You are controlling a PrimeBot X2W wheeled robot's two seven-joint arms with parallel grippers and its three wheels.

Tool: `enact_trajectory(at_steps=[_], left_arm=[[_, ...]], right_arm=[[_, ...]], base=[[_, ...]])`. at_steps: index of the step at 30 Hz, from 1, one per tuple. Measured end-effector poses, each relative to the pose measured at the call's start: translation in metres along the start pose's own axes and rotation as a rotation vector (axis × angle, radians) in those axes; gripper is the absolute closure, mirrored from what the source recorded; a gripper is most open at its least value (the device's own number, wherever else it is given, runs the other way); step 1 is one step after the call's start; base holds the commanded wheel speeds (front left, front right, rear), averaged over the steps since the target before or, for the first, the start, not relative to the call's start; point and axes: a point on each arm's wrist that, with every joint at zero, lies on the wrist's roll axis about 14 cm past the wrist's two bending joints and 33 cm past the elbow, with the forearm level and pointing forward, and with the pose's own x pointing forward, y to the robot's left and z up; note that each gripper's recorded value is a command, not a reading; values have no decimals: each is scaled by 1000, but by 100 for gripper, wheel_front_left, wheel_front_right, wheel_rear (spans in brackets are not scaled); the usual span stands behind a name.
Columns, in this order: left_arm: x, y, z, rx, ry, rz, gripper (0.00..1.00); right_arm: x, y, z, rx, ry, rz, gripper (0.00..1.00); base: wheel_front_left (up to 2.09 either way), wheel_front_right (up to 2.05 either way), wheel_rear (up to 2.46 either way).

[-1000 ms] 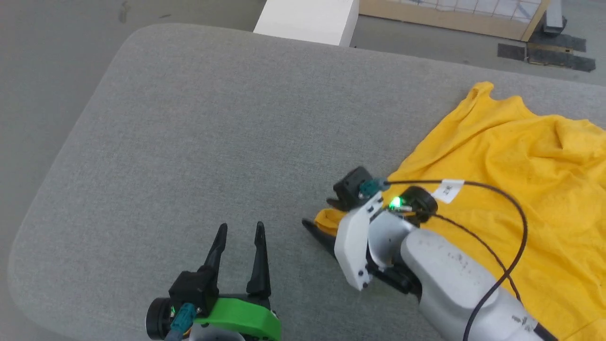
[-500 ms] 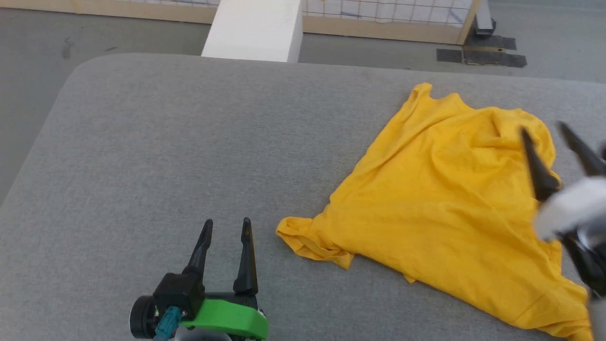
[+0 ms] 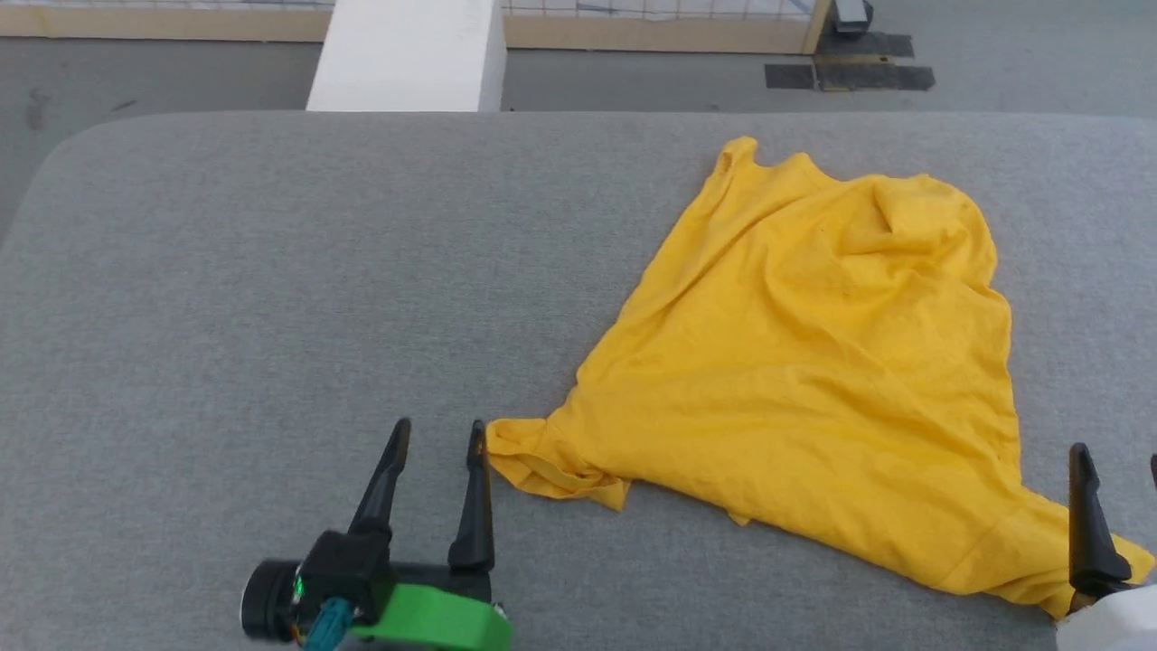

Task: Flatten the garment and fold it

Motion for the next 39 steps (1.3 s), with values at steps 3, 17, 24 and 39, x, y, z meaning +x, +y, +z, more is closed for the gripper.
enact_trajectory(at_steps=[3,17,24,39], left_arm=[[20,-16,5,41,-6,-101,0],[126,-88,-47,337,434,-494,0],[120,-91,-101,405,674,-536,0],[123,-85,-128,221,694,-474,100]], right_arm=[[0,-4,2,0,-4,-14,0],[14,-5,2,-14,27,-28,0],[10,-11,1,-17,47,-49,0],[7,-17,-5,-12,69,-69,0]], base=[[0,0,0],[0,0,0],[0,0,0],[0,0,0]])
